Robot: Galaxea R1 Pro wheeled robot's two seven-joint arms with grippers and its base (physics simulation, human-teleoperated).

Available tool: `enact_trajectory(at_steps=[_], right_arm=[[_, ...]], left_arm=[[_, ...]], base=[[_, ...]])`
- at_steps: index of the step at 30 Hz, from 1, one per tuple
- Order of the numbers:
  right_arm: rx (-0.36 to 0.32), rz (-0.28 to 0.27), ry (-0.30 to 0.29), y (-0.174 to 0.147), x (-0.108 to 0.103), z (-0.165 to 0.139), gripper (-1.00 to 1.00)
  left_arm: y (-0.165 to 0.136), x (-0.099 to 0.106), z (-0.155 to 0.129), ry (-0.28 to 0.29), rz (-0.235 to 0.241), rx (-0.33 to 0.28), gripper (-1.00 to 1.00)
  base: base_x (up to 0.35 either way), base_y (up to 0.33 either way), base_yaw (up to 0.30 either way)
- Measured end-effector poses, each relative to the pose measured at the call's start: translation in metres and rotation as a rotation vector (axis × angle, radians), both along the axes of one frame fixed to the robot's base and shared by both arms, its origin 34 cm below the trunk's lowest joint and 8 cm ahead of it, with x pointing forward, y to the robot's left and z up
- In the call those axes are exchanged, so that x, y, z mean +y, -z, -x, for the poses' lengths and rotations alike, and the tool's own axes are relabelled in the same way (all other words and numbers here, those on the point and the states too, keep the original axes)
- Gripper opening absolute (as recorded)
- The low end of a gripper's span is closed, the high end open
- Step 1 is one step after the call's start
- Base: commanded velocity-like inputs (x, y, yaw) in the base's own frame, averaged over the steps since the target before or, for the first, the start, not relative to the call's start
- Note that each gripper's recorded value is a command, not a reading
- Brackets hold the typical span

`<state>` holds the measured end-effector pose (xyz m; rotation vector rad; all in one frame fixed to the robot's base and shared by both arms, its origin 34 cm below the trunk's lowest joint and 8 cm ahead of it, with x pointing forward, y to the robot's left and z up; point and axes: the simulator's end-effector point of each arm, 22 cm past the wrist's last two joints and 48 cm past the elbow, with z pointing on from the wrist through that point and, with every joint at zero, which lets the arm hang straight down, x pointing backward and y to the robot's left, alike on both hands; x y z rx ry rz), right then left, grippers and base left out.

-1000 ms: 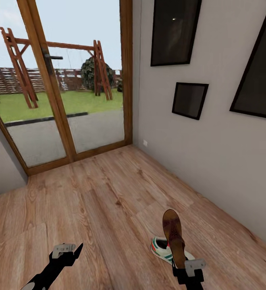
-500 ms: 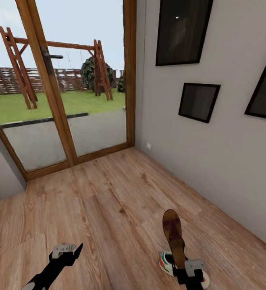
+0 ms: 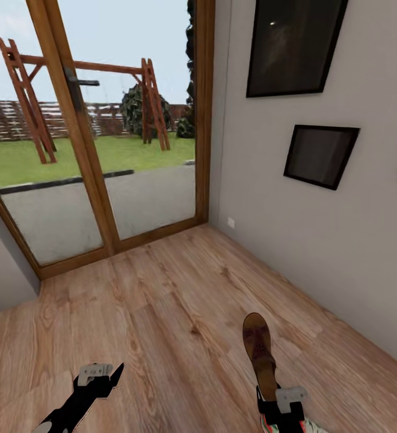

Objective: Pick up the two gym shoes and the two sandals from the corridor floor and place them onto the hallstand (shoe rack) in the corridor, making sure they are on the rack and not on the floor. Arrange them so the two gym shoes are next to each other and the two sandals are next to each other.

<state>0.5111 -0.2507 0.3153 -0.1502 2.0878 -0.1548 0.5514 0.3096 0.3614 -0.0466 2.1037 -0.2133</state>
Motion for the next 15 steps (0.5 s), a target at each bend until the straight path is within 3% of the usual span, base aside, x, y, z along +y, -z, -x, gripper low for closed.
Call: enact_trajectory(at_steps=[9, 15], right_arm=[[0.0, -0.001, 0.001, 0.0, 0.0001, 0.0, -1.0], [0.0, -0.001, 0.002, 0.0, 0.0, 0.0001, -1.0]], left_arm=[[0.0001, 0.0, 0.0, 0.0, 0.0, 0.0, 1.0], [0.0001, -0.0001, 0.0, 0.0, 0.0, 0.0, 1.0]], base=[[0.254, 0.225, -0.016], [0.254, 0.225, -0.208]])
